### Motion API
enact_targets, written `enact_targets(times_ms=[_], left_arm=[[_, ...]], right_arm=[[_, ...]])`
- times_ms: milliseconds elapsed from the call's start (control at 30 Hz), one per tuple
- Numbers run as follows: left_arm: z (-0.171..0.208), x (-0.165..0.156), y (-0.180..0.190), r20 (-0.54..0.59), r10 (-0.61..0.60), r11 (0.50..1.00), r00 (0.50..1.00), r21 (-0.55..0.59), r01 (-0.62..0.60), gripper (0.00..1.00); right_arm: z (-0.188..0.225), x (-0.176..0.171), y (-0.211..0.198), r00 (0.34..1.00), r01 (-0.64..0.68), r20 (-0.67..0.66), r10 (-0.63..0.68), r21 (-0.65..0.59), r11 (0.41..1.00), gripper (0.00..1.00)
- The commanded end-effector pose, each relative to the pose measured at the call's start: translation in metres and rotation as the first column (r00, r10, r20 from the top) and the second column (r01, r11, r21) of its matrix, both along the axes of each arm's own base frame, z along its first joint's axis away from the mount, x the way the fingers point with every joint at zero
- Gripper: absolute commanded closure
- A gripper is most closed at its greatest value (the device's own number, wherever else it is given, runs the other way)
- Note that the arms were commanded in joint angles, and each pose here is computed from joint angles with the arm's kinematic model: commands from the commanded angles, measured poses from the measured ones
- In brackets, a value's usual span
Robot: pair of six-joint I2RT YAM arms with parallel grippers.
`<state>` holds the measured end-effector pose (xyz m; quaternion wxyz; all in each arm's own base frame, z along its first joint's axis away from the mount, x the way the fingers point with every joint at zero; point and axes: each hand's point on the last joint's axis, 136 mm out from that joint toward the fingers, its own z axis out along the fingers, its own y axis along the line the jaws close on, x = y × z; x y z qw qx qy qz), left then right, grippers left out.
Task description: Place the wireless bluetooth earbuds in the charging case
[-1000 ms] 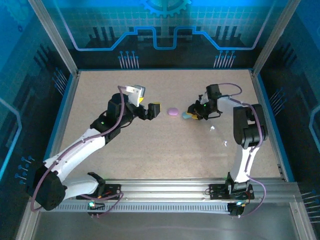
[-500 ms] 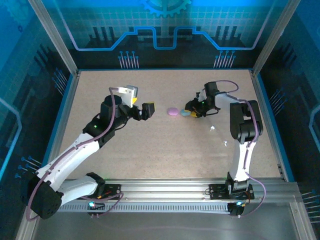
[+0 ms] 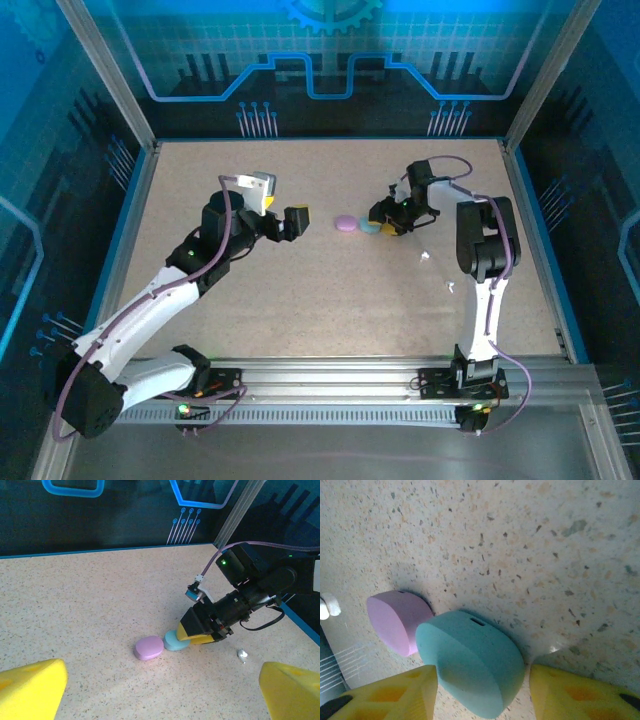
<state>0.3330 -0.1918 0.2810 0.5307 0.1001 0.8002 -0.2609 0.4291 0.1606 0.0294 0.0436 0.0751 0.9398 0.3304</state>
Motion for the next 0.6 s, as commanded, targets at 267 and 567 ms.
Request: enact_targets(times_ms=[267, 567], left_arm=[[-0.039, 0.024, 0.048, -0.175, 0.245, 0.969, 0.954, 0.073, -0.235, 0.05], [-0.108, 0.038, 0.132, -0.479, 0.520, 0.828, 0.708, 0.078, -0.555, 0.20]], right_arm=[[0.067, -0.003, -0.015, 0.989, 0.014, 0.149, -0.002, -0.075, 0.997, 0.41], [0.134, -0.026, -0.012, 0.953, 0.052, 0.303, -0.026, -0.076, 0.996, 0.39]])
